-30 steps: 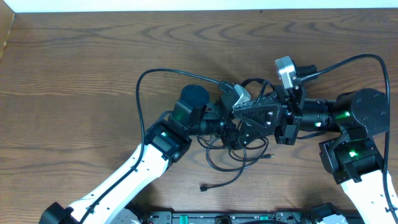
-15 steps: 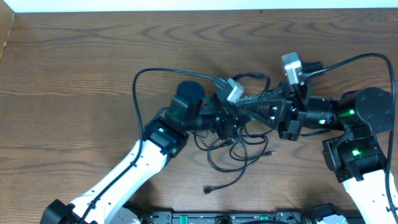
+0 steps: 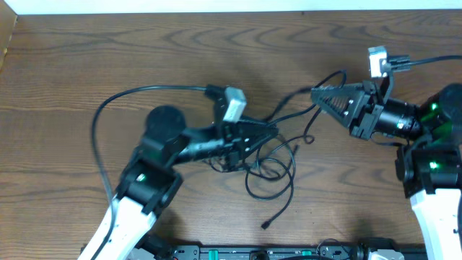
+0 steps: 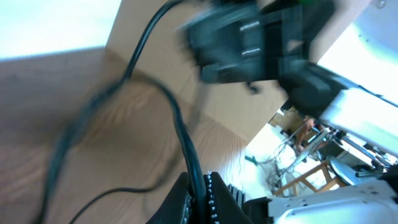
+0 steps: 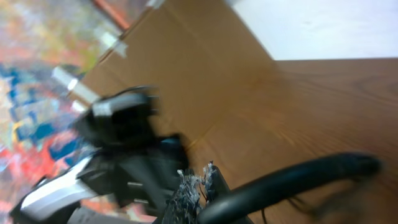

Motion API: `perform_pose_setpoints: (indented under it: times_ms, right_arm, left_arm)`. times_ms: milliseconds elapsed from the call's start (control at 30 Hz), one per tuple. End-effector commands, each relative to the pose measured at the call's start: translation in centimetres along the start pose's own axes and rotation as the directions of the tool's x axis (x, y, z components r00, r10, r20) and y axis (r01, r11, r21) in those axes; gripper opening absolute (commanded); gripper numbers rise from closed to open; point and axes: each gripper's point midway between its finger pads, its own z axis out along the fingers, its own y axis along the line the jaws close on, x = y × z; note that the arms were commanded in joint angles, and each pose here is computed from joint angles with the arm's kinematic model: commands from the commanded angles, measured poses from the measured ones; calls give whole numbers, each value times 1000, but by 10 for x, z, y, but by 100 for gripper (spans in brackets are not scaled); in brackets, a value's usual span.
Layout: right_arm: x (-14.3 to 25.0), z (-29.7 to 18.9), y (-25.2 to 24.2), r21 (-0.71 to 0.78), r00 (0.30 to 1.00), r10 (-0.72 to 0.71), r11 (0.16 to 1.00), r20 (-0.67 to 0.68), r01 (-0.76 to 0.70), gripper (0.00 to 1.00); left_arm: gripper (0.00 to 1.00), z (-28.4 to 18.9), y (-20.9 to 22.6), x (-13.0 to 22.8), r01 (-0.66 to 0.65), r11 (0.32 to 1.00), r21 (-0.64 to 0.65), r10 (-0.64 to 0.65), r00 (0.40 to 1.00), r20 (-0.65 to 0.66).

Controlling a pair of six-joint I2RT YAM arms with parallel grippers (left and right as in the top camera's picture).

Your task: Untangle cables

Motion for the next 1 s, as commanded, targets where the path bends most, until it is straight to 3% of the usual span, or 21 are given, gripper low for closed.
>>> perform_pose_setpoints:
  times_ms: [0, 467, 700, 967]
  right_arm:
    - [-9, -9, -21, 52, 999, -23, 998, 25, 22, 1]
    - [2, -43, -121, 278, 992, 105, 953, 67, -120, 1]
    - [15, -93, -199, 552, 970, 178, 798, 165, -241, 1]
    - [32, -160, -248, 710, 934, 230, 607, 273, -357, 1]
  left_arm:
    - [7, -20, -23, -17, -54, 998, 20, 53, 997, 48]
    - [7, -107, -33, -66, -113, 965, -237, 179, 944, 279]
    - [8, -129, -29, -76, -115, 938, -328, 226, 919, 323]
    - [7, -157, -6, -88, -74, 884, -461, 264, 893, 364]
